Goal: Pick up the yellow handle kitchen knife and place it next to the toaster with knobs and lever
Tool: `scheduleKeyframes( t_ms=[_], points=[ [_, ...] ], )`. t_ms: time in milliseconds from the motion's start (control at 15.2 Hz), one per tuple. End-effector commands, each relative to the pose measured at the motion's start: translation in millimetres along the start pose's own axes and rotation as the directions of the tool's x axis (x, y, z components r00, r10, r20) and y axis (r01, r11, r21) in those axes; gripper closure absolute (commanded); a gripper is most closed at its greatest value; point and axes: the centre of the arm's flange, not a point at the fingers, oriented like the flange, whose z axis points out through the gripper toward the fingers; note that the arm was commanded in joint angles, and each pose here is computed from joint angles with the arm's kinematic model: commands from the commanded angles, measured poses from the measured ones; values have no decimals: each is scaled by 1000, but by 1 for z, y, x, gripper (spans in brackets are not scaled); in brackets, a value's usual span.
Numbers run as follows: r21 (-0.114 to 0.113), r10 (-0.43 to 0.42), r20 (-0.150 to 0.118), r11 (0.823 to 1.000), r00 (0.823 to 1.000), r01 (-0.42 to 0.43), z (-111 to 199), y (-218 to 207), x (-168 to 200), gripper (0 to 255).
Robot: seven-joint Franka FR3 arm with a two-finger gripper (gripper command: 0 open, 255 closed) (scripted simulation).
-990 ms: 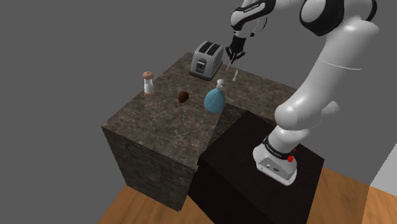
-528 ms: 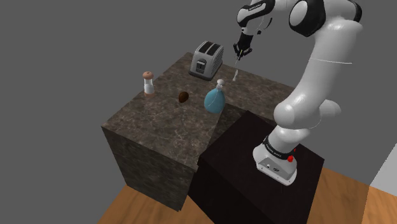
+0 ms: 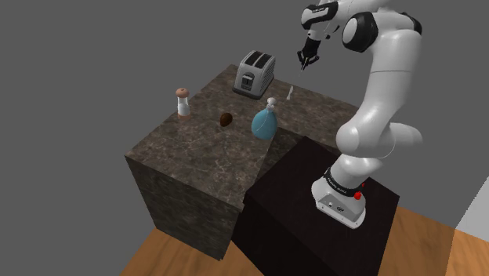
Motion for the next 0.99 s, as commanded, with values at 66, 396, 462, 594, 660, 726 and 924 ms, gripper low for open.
scheduleKeyframes(
  t_ms=[66, 396, 462, 594, 660, 726, 924],
  points=[
    [0, -1, 0, 1000, 1000, 1, -2, 16, 39, 255],
    [0, -1, 0, 1000, 1000, 1, 24, 16, 40, 255],
    [0, -1, 0, 1000, 1000, 1, 29, 16, 40, 255],
    [0, -1, 0, 1000, 1000, 1, 40, 16, 40, 255],
    [0, -1, 0, 1000, 1000, 1, 45, 16, 40, 255],
    [0, -1, 0, 1000, 1000, 1, 51, 16, 41, 255],
    [0, -1, 0, 1000, 1000, 1, 66, 16, 41, 255]
  ],
)
